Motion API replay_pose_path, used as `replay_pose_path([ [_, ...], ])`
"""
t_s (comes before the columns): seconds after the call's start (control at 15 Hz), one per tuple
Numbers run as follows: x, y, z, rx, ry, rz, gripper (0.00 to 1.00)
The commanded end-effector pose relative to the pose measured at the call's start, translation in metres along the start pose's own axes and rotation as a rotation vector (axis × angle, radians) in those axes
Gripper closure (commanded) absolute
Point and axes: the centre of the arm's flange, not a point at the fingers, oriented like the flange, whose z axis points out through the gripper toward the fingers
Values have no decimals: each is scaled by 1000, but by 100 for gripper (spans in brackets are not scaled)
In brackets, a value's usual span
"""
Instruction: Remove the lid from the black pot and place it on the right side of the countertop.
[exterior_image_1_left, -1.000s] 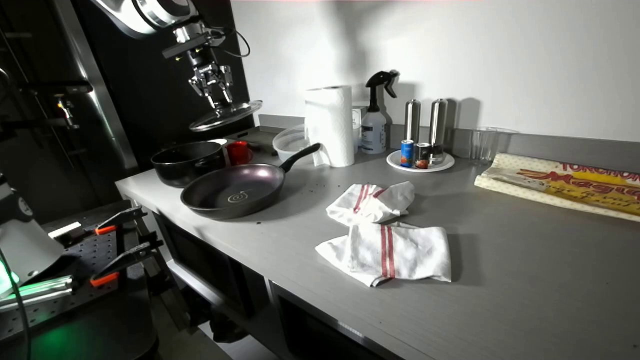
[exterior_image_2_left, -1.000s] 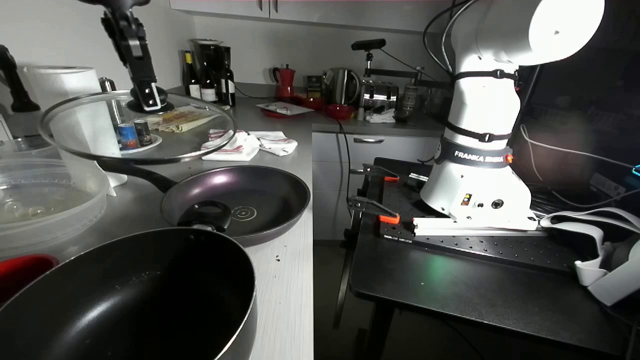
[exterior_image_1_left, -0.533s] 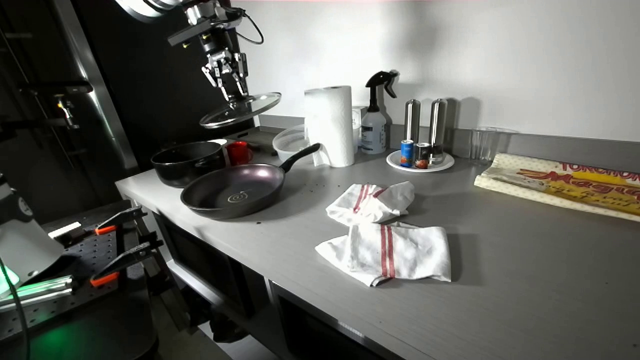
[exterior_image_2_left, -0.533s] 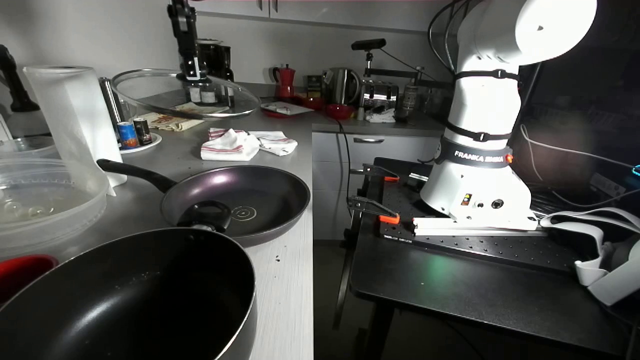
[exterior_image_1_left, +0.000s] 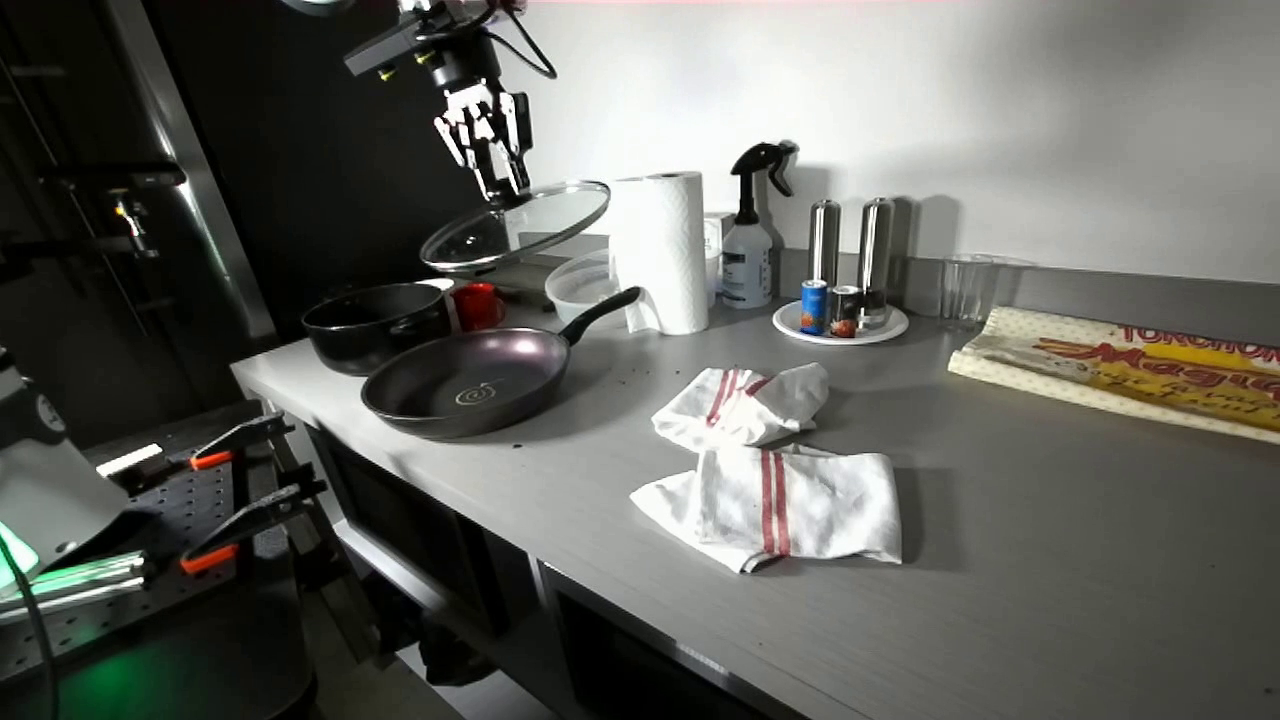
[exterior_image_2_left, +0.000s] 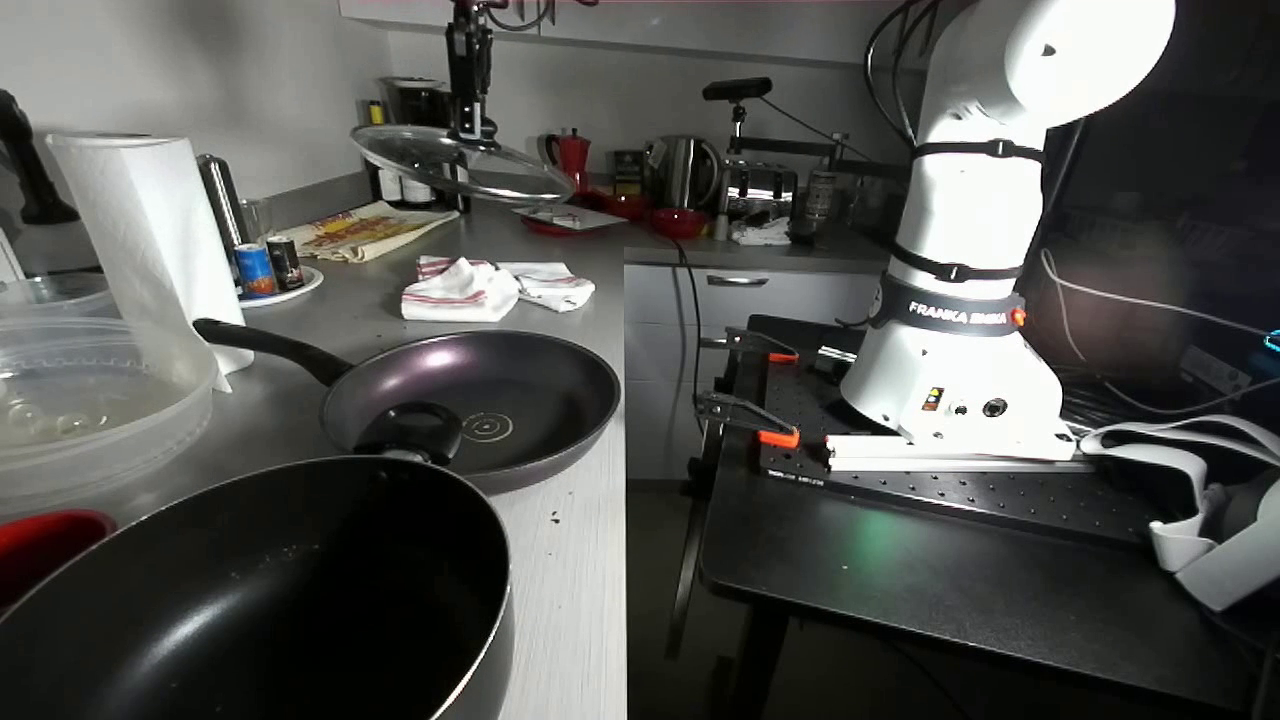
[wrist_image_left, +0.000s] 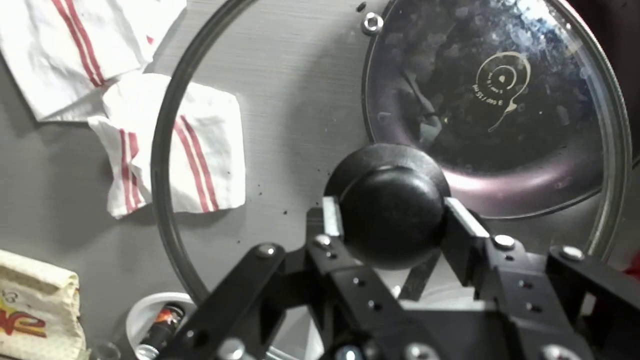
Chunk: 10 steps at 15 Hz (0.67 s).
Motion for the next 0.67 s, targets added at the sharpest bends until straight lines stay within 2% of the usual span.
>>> replay_pose_path([
  [0.0, -25, 48, 5, 36, 40, 108, 75],
  [0.33, -54, 107, 30, 75, 31, 272, 75],
  [0.6, -64, 137, 57, 107, 22, 357, 75],
])
